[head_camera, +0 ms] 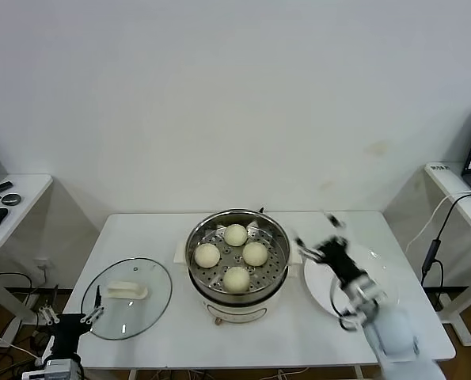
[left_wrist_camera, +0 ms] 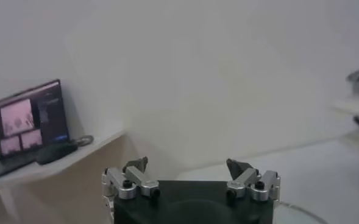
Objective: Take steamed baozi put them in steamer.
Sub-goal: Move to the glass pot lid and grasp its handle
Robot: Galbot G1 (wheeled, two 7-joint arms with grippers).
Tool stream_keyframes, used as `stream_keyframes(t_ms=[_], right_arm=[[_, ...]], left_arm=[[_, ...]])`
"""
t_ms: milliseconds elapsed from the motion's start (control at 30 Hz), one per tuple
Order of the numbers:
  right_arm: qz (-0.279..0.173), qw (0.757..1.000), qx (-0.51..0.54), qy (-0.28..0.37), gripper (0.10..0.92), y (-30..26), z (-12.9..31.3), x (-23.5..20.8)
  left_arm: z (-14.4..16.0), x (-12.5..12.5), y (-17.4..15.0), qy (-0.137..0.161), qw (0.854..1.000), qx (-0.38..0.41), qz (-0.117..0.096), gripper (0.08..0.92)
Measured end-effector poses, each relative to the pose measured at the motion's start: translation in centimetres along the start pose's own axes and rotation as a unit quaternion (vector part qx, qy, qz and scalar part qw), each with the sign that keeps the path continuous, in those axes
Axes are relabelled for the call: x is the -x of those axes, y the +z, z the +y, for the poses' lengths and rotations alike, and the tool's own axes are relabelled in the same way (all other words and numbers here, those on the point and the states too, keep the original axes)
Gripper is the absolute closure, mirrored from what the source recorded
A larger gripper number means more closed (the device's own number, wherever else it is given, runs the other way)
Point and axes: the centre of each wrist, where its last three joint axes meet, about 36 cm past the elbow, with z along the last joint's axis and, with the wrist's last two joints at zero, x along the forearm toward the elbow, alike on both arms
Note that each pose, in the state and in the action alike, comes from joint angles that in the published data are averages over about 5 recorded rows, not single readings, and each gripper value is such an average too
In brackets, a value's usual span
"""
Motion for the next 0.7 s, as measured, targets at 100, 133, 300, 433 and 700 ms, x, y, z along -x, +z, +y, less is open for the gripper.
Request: stream_keyframes(t_ms=[100, 133, 300, 433, 700], right_arm=[[0.034, 0.998, 0.009, 0.054, 0.2, 1.4, 0.0, -4.7], [0.045, 0.997, 0.011, 0.069, 0.2, 1.7, 0.0, -6.1], [0.089, 0.987, 0.021, 0.132, 0.2, 2.7, 0.2, -12.0], [0.104, 0.981, 0.024, 0.165, 0.2, 2.6, 0.4, -14.4], [0.122, 0.972, 0.026, 0.2, 0.2, 2.6, 1.2, -16.8]], left_arm=[[0.9, 0.0, 1.6, 0.003, 0.995, 0.099, -0.01, 0.177], [1.2, 0.0, 2.2, 0.007, 0.991, 0.135, -0.015, 0.177], [2.7, 0.5, 4.4, 0.043, 0.951, 0.301, -0.054, 0.177], [3.3, 1.5, 6.0, 0.077, 0.908, 0.402, -0.087, 0.177], [3.2, 4.3, 8.0, 0.131, 0.849, 0.496, -0.129, 0.177]])
